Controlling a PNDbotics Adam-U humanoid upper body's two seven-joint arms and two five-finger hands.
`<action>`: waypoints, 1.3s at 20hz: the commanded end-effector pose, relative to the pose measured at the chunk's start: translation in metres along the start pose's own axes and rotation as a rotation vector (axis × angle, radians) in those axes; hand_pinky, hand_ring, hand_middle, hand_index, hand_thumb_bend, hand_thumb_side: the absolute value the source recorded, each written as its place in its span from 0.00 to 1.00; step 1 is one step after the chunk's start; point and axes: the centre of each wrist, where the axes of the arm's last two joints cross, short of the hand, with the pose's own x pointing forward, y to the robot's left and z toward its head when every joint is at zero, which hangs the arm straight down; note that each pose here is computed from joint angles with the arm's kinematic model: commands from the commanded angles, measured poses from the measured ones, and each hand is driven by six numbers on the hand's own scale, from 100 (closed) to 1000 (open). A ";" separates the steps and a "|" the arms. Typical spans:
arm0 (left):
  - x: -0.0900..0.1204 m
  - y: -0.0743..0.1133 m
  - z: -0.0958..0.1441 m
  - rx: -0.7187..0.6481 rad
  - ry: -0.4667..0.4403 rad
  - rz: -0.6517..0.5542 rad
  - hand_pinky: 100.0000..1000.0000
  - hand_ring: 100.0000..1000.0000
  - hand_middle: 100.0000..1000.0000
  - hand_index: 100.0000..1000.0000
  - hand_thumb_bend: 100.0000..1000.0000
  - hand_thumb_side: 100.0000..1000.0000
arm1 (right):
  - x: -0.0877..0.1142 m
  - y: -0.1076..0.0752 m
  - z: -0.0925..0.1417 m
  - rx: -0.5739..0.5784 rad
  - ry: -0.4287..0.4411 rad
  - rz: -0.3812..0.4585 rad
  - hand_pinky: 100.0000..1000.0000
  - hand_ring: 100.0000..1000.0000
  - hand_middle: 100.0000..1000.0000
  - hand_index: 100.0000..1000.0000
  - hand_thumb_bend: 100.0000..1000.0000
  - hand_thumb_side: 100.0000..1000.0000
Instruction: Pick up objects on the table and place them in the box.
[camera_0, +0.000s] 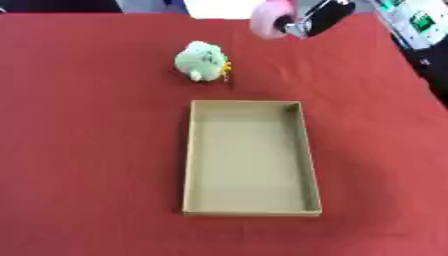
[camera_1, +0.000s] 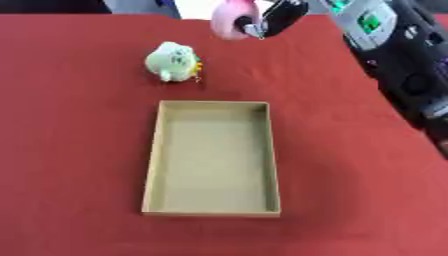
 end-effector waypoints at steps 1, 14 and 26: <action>0.001 0.016 -0.017 -0.009 -0.072 -0.060 0.74 0.65 0.57 0.74 0.30 0.34 | 0.028 -0.015 0.005 -0.042 -0.032 0.098 0.67 0.63 0.42 0.66 0.00 0.00; -0.002 0.048 -0.023 -0.080 -0.069 -0.229 0.74 0.65 0.57 0.74 0.27 0.35 | 0.108 0.001 0.014 -0.126 -0.181 0.163 0.68 0.63 0.42 0.66 0.00 0.00; -0.002 0.048 -0.016 -0.112 -0.038 -0.230 0.74 0.64 0.57 0.73 0.23 0.37 | 0.115 0.049 0.015 0.040 -0.251 0.091 0.66 0.63 0.42 0.65 0.00 0.01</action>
